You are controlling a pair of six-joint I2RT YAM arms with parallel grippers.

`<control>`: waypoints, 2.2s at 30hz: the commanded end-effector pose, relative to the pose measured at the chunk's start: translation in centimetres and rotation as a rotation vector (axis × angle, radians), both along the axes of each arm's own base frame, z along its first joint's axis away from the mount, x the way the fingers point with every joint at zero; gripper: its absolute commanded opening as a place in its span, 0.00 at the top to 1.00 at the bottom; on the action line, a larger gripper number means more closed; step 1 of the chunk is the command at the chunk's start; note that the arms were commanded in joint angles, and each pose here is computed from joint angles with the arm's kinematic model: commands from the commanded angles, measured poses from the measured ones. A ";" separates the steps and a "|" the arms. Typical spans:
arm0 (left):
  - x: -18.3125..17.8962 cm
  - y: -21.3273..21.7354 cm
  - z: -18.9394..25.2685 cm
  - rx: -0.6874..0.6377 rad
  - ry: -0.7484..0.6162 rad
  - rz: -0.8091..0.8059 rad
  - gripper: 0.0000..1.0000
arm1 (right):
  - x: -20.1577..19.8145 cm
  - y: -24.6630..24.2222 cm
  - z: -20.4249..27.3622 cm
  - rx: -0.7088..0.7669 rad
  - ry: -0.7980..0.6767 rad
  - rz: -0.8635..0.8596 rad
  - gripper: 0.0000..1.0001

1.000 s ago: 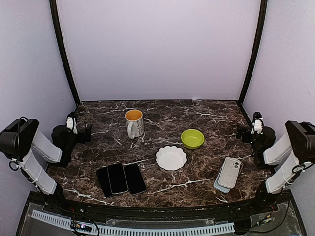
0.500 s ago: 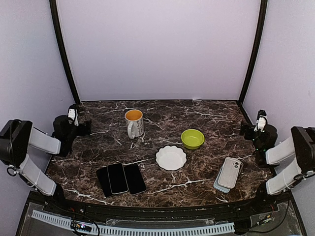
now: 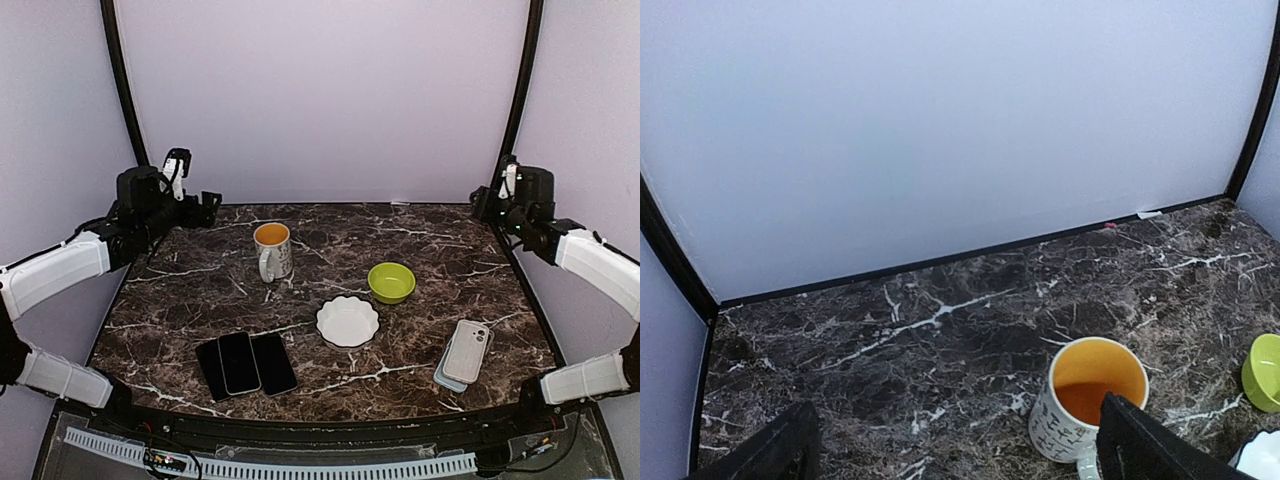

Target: Put the phone into the phone case

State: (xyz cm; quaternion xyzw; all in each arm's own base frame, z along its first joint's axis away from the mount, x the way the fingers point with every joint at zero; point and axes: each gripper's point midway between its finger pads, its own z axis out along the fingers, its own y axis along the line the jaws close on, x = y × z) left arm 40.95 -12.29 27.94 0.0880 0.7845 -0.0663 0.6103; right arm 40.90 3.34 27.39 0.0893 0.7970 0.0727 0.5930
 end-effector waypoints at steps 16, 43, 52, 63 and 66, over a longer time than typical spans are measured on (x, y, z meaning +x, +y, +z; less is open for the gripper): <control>-9.4 -8.9 -5.1 0.238 0.103 -0.462 0.01 | -23.6 24.2 -18.9 -0.191 0.853 0.814 1.00; -8.5 -7.5 -6.5 0.313 0.085 -0.388 0.01 | -15.7 34.1 -24.2 -0.305 0.690 0.768 1.00; -8.2 -7.3 -7.3 0.339 0.097 -0.376 0.01 | -7.1 36.6 -23.6 -0.284 0.598 0.687 1.00; -8.0 -7.2 -8.1 0.361 0.105 -0.374 0.01 | 1.8 37.5 -23.6 -0.236 0.552 0.607 1.00; -8.0 -7.3 -8.3 0.365 0.108 -0.375 0.01 | 2.2 37.4 -22.4 -0.255 0.535 0.605 1.00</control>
